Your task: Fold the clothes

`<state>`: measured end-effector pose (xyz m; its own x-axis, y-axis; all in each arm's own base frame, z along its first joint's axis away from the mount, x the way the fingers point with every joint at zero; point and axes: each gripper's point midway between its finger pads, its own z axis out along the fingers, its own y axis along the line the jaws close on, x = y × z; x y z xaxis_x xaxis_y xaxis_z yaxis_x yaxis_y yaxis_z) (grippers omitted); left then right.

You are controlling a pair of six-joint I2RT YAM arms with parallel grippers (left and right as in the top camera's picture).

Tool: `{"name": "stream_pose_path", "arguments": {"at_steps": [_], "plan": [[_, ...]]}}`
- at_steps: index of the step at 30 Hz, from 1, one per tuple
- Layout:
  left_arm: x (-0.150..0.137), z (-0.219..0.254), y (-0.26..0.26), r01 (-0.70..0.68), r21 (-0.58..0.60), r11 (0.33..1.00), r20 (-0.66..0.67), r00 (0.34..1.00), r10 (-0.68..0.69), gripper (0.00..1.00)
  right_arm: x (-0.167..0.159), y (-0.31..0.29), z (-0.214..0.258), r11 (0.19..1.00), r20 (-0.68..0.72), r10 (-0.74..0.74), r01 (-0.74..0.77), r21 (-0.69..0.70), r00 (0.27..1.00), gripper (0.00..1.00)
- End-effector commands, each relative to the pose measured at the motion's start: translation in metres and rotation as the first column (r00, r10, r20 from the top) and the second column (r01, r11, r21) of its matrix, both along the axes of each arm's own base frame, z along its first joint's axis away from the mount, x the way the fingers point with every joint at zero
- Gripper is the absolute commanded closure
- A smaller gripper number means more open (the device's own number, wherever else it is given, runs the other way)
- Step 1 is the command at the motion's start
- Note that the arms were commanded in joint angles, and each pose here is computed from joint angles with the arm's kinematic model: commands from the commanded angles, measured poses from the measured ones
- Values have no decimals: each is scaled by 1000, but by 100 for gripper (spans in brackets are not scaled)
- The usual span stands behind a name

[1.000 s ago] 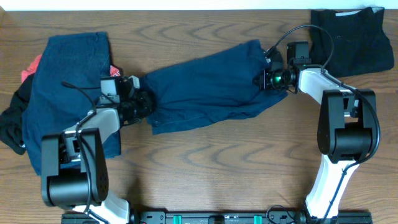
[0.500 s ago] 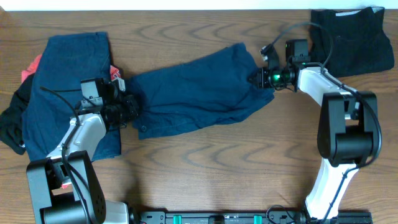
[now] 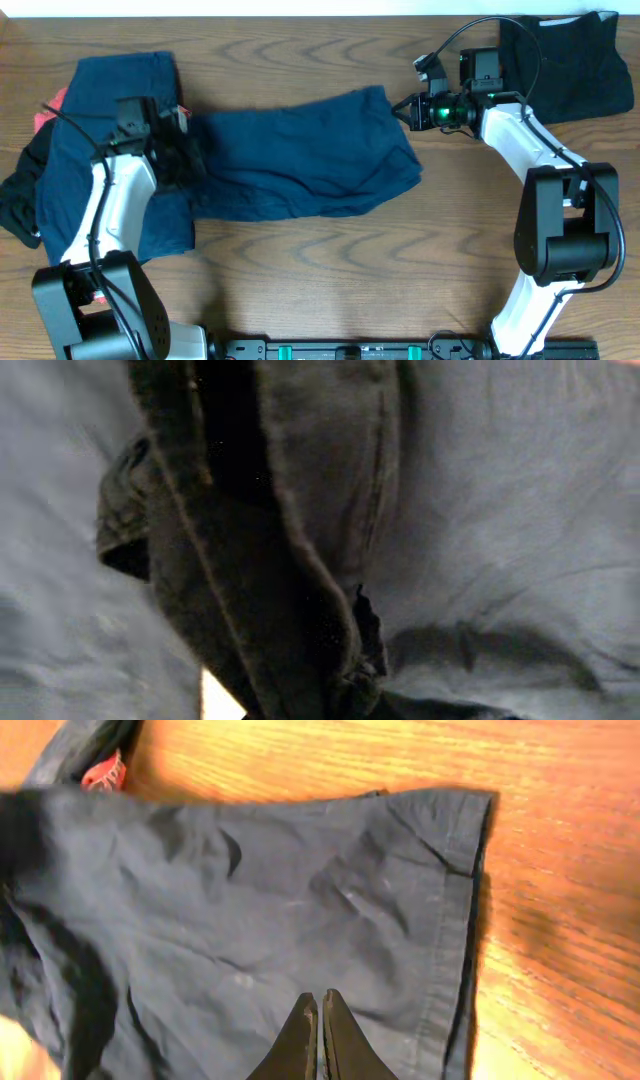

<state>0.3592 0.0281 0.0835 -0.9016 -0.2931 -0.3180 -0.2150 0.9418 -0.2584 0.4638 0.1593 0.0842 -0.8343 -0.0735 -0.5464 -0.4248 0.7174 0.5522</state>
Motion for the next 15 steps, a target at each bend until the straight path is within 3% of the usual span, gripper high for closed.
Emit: {"name": "stream_pose_path", "arguments": {"at_steps": [1, 15], "plan": [[14, 19, 10, 13, 67, 998, 64, 998, -18, 94, -5, 21, 7, 998, 37, 64, -64, -7, 997, 97], [44, 35, 8, -18, 70, 997, 197, 980, 4, 94, -21, 30, -39, 986, -68, 46, -56, -158, 997, 99]]}}
